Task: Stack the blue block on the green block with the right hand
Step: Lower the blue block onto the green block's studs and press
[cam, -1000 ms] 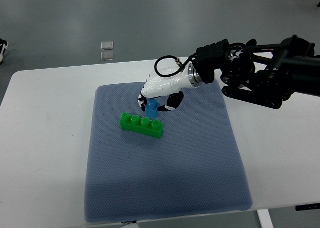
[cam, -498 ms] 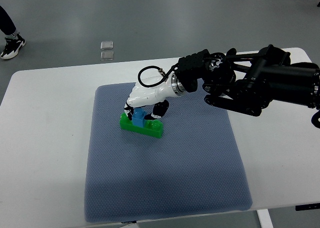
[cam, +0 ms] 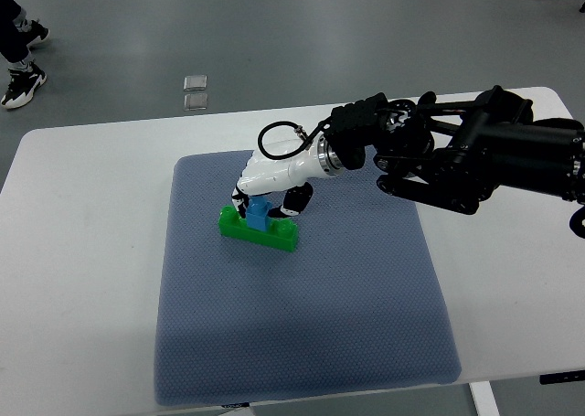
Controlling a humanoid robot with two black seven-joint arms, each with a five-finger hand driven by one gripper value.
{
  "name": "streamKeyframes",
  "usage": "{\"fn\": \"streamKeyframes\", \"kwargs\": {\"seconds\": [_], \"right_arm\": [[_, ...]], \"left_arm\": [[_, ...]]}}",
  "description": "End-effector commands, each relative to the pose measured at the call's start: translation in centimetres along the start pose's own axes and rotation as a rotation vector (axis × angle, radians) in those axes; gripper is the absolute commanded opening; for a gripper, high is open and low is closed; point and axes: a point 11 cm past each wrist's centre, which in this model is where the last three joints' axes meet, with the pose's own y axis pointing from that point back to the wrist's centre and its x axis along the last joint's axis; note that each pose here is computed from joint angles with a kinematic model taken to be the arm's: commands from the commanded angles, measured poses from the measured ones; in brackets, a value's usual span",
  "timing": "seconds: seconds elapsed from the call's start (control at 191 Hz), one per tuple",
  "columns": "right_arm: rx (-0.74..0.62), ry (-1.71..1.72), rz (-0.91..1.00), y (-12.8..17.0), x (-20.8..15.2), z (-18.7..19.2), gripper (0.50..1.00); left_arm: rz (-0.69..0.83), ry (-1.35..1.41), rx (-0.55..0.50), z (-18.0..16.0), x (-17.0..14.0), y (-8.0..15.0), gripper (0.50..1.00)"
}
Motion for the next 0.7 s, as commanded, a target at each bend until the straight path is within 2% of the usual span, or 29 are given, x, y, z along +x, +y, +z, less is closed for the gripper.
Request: {"fn": "streamKeyframes", "kwargs": {"seconds": [0.0, 0.697], "right_arm": [[-0.004, 0.0, 0.002, -0.01, -0.06, 0.12, 0.59], [-0.008, -0.01, 0.006, -0.46, -0.81, 0.16, 0.592]], "left_arm": [[0.0, 0.0, 0.0, 0.0, 0.0, 0.0, 1.0], [0.0, 0.0, 0.0, 0.0, 0.0, 0.0, 1.0]]}}
